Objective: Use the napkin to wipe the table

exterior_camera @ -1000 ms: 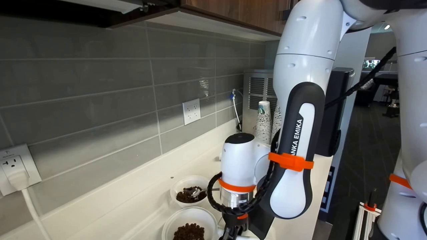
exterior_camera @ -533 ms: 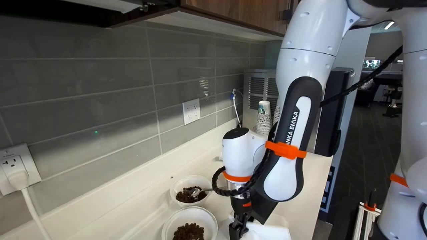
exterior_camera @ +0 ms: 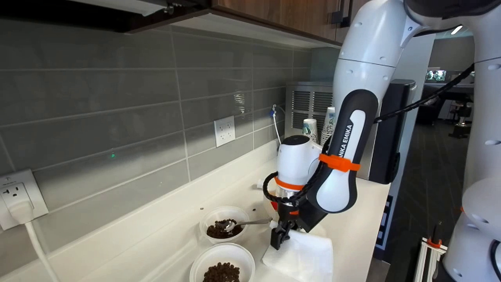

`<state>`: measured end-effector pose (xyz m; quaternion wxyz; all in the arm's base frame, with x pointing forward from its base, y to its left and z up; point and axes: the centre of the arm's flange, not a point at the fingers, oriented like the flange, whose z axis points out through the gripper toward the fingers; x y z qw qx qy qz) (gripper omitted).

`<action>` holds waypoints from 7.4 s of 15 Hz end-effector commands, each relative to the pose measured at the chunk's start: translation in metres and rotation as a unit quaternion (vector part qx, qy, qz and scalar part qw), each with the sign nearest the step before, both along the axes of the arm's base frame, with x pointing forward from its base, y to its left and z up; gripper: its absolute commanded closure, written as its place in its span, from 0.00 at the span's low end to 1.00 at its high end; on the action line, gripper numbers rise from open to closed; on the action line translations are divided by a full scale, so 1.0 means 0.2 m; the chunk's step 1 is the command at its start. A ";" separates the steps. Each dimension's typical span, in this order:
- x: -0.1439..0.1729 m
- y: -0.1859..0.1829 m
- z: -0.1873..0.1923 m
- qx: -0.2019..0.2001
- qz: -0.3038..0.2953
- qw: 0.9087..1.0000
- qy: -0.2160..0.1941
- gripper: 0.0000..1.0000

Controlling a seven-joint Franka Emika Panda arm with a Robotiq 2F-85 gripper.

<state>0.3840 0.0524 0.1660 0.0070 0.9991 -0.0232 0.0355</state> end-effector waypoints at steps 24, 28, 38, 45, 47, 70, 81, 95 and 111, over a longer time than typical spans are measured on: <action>-0.54 0.15 0.10 -0.083 0.121 0.989 -0.014 1.00; -0.46 0.03 0.07 -0.105 0.053 0.992 -0.054 1.00; -0.53 0.22 0.10 0.047 0.090 0.994 -0.050 1.00; -0.72 0.54 0.16 0.146 0.196 0.969 -0.022 1.00; -0.79 0.56 0.14 0.138 0.212 0.967 0.001 1.00; -0.60 0.20 0.17 0.079 0.123 0.988 -0.047 1.00; -0.71 -0.21 0.12 -0.010 0.078 0.997 -0.014 1.00; -0.47 0.01 0.11 0.068 0.074 0.994 -0.052 1.00; -0.31 0.13 0.06 0.030 0.124 0.988 -0.082 1.00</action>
